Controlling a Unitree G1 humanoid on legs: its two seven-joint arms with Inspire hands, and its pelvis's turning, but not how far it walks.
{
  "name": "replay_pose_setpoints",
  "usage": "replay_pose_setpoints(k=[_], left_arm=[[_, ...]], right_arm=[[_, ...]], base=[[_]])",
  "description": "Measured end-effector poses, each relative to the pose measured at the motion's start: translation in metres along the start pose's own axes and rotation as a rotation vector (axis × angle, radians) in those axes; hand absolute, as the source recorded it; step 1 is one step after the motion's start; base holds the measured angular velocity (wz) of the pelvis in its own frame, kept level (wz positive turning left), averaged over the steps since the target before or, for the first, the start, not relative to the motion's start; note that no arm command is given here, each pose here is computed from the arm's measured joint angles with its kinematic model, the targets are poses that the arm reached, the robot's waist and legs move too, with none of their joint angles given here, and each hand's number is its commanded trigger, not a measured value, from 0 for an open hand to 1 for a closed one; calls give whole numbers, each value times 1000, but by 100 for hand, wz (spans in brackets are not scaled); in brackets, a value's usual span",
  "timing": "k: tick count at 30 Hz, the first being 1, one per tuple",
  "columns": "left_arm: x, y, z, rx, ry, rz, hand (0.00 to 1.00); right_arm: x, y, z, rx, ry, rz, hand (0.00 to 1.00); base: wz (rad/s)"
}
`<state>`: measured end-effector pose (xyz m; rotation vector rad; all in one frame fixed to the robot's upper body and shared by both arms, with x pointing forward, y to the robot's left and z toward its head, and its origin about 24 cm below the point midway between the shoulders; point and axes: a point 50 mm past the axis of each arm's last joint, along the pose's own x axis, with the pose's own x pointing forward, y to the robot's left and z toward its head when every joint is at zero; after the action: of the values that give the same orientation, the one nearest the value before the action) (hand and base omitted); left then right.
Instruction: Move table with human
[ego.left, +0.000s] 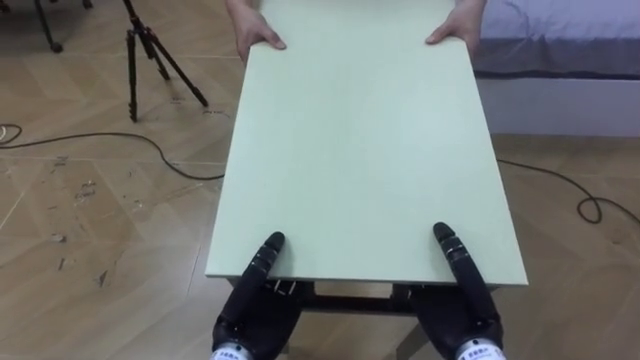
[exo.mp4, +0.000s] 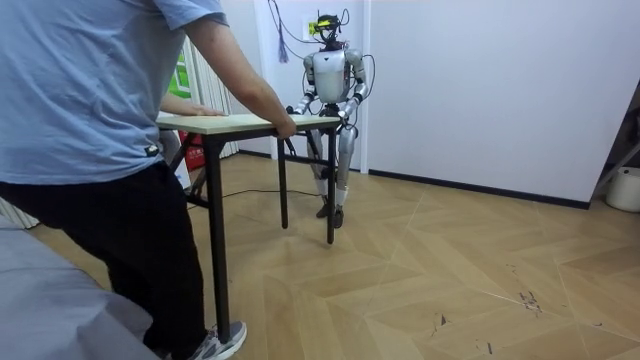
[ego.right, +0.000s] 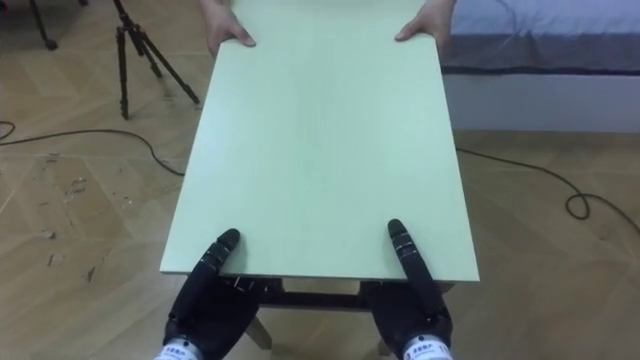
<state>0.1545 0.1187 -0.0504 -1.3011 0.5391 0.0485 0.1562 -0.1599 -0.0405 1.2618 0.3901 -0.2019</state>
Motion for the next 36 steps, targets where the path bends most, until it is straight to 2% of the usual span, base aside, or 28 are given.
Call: replay_pose_setpoints(k=[7,12,18,21,30,33,36], left_arm=[[-1,0,-2,-8,10,-8,100],[-9,8,-6,-52,9,18,100],[3,-9,-2,-30,17,-54,100],[5,-15,10,-7,-14,-84,100],[4,-4,5,-14,13,-41,100],[8,-8,2,29,40,-52,100],[2,-7,-1,55,43,-47,100]], right_arm=[[-2,0,2,-14,-14,12,100],[-1,-1,1,-35,21,7,100],[6,9,11,-41,-16,48,100],[13,18,5,-27,-14,98,100],[10,5,7,-31,8,66,100],[-2,-3,5,18,-12,41,100],[-10,-9,6,49,-23,22,100]], base=[[-4],[-42],[12],[-5],[15],[84],[-12]])
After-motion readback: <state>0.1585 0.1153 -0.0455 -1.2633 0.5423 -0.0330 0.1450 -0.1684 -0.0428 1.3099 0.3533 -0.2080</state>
